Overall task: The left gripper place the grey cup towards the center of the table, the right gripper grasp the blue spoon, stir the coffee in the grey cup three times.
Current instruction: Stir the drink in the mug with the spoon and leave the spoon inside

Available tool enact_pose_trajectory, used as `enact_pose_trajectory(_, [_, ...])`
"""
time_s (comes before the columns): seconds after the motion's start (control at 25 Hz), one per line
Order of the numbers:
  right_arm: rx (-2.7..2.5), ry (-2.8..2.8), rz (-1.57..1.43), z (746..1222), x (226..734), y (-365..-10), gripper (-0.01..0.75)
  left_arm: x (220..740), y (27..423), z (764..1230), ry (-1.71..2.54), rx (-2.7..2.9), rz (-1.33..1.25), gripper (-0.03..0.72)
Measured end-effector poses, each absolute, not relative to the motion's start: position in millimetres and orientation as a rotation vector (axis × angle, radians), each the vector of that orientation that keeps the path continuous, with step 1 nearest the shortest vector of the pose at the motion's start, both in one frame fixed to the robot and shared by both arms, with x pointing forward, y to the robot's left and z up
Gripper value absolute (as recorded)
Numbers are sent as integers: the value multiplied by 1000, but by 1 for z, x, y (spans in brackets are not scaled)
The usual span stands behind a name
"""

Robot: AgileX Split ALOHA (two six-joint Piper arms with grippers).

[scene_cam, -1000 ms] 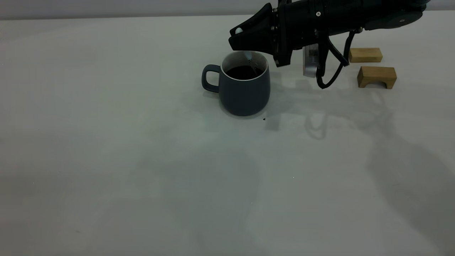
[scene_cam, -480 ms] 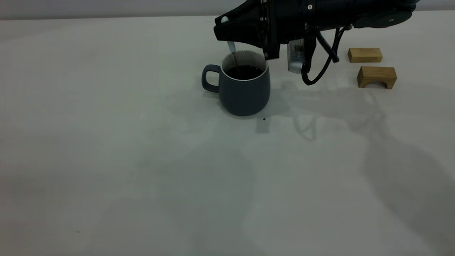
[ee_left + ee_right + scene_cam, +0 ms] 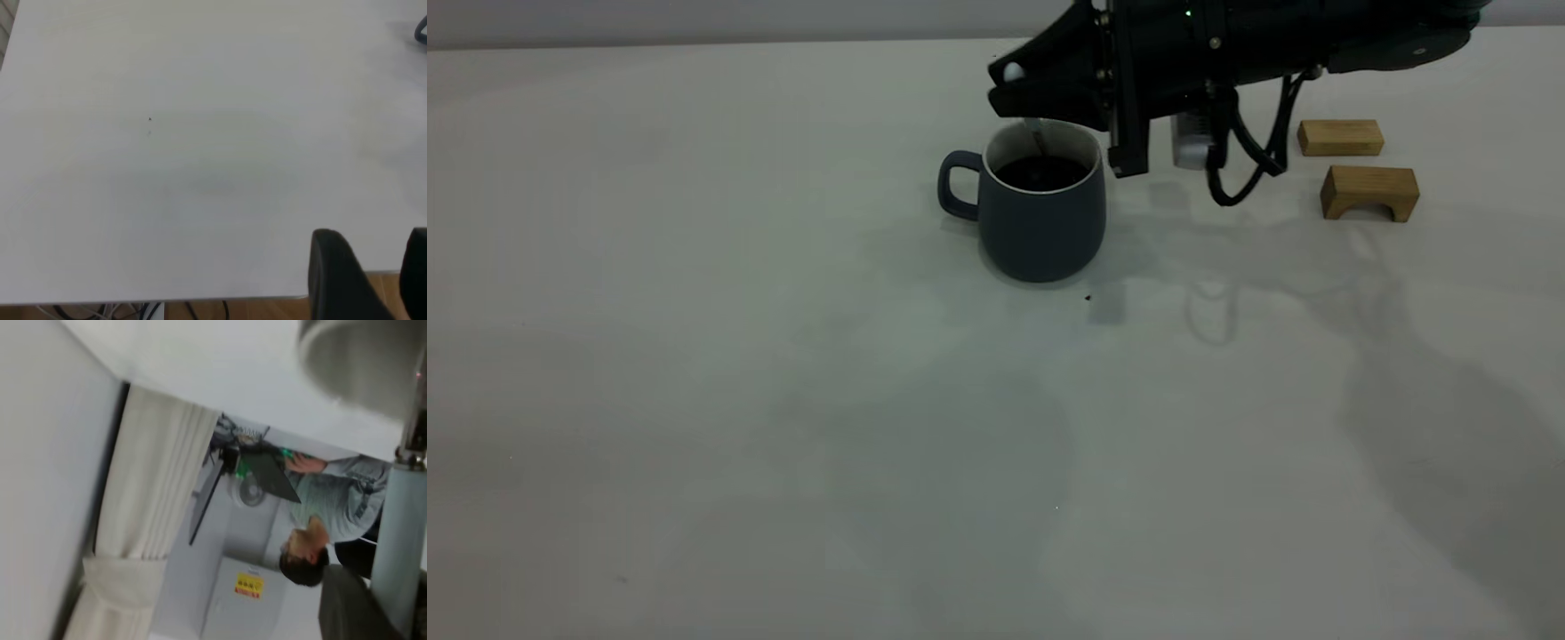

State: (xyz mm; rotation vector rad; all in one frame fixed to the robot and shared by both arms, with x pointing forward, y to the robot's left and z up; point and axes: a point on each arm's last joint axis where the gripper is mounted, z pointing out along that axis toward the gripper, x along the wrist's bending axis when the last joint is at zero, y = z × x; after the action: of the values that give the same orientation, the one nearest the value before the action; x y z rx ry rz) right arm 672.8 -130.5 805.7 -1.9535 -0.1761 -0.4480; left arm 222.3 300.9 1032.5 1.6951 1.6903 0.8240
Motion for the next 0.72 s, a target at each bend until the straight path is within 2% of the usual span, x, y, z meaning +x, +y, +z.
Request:
enact_pose_trajectory(0.36, [-1928, -11, -254, 807, 668, -131, 137, 222, 301, 1032, 1690, 1695, 824, 312])
enact_pose_trajectory(0.72, [-1877, -94, -343, 808, 667, -120, 137, 222, 301, 1032, 1691, 1694, 823, 312])
